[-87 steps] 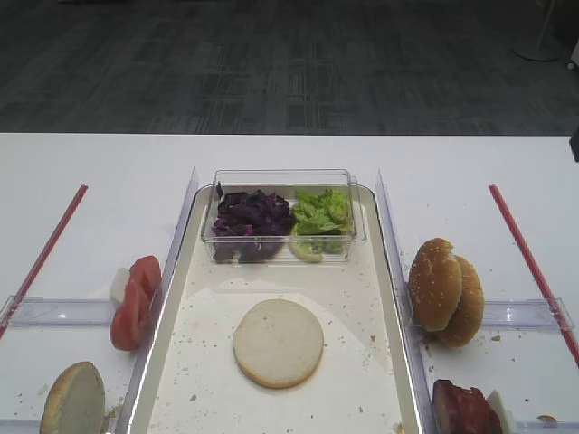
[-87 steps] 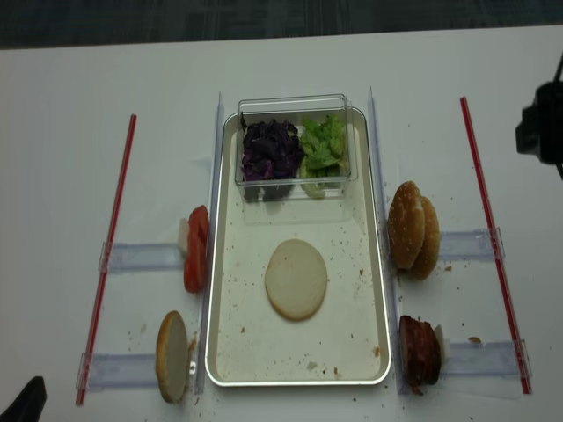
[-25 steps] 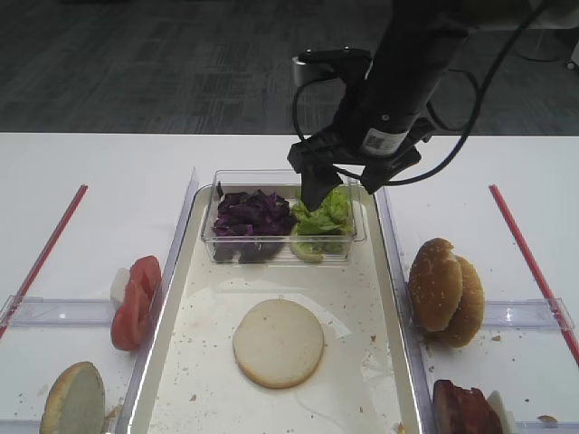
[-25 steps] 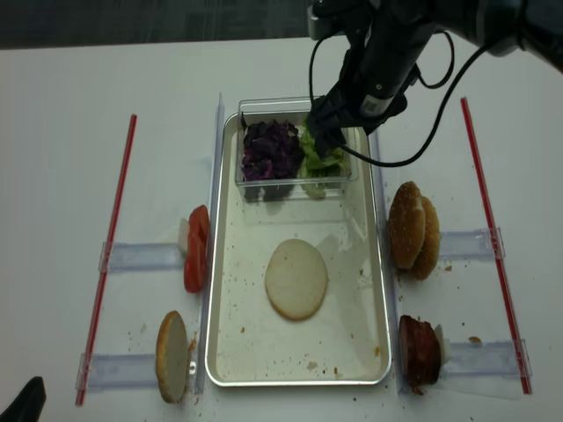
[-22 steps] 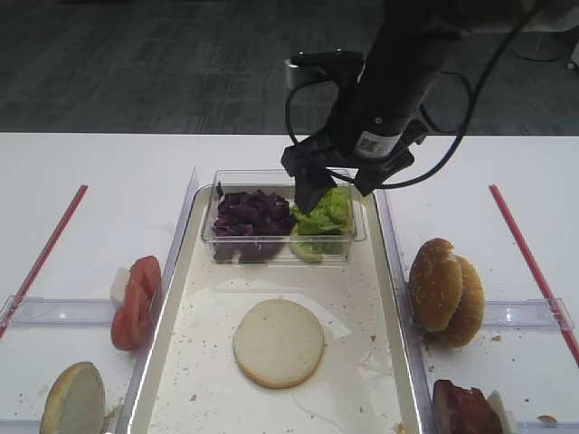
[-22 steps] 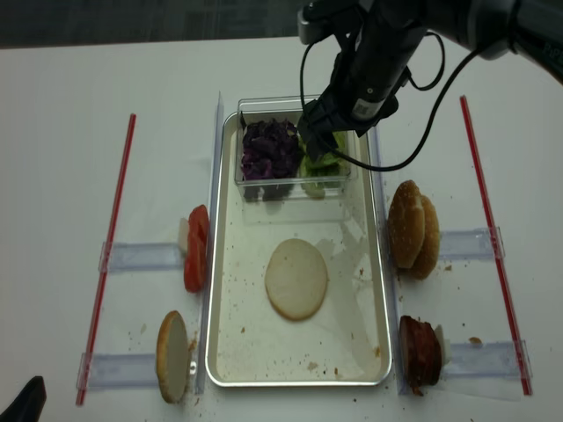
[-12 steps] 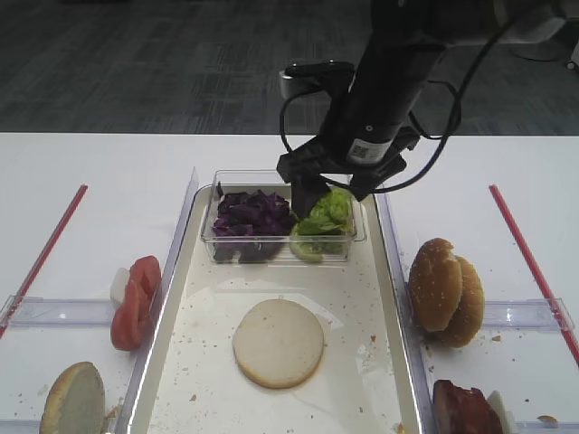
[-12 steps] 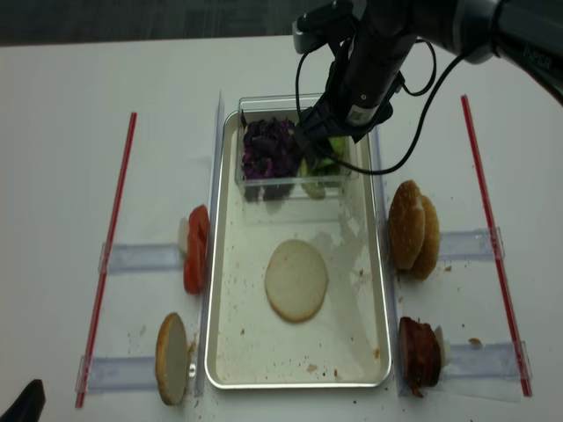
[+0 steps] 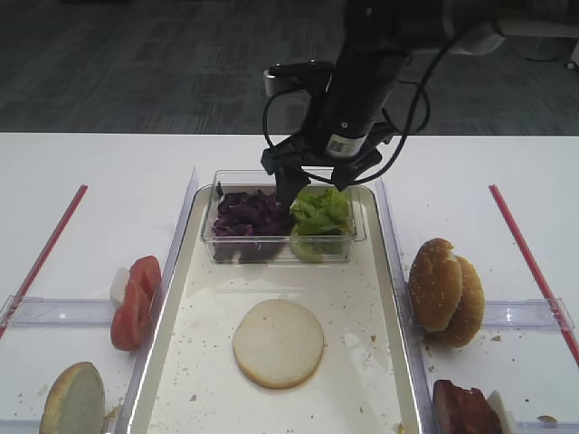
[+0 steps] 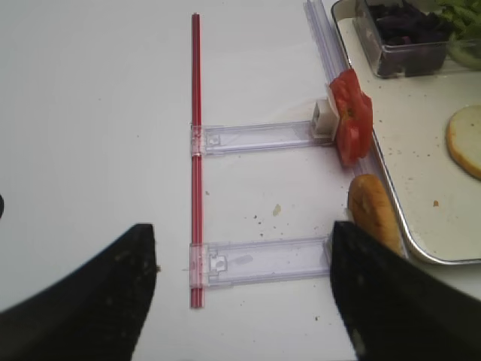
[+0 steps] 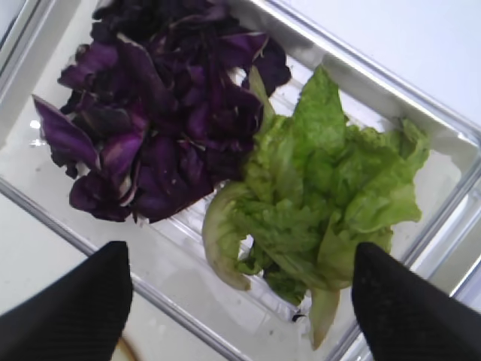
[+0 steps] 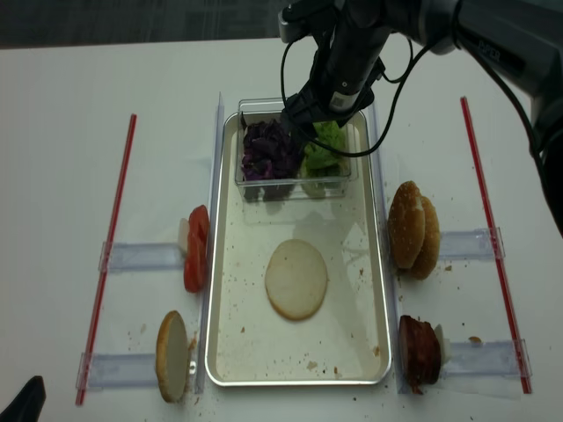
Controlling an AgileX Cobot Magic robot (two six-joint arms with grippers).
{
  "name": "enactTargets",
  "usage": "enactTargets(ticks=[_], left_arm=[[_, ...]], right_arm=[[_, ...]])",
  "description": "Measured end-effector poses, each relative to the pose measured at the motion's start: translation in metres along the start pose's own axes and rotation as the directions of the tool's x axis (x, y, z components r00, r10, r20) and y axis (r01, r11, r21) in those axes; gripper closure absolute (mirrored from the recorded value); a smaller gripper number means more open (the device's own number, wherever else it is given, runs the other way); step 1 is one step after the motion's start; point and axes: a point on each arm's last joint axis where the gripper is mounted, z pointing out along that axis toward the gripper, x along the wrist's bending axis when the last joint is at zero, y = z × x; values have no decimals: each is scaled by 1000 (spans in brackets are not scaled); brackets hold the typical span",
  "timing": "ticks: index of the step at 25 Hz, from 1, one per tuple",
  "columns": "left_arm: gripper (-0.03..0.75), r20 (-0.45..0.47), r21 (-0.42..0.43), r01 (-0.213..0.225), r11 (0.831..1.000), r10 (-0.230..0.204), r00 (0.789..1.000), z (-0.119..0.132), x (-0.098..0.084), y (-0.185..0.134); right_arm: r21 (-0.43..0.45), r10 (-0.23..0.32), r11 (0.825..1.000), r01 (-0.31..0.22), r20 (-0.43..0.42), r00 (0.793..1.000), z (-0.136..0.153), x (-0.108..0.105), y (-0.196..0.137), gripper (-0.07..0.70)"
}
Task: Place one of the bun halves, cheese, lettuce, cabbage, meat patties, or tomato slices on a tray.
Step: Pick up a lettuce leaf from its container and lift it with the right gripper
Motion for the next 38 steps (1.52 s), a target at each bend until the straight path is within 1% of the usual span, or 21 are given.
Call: enactTargets(ticks=[6,13,15,18,22,24,38], left_arm=[[262,0,0,0,1000,0,1000,0,0,0],[262,0,0,0,1000,0,1000,0,0,0],[262,0,0,0,1000,0,1000,0,0,0],[262,0,0,0,1000,0,1000,0,0,0],[262,0,0,0,1000,0,1000,0,0,0],[262,0,0,0,1000,0,1000,0,0,0],[262,0,0,0,1000,0,1000,0,0,0]], right_arm=[[6,-8,1000,8,9,1000,14,-5,9,17],[55,-32,998,30,36,999,32,-12,14,17],[74,-27,997,24,37,999,37,-13,14,17],[83,-32,996,28,43,999,40,-14,14,30],[86,-40,996,36,52,998,39,-15,14,83],[88,-44,995,39,57,997,39,-15,13,94],[121,-46,992,39,60,997,55,-19,11,111]])
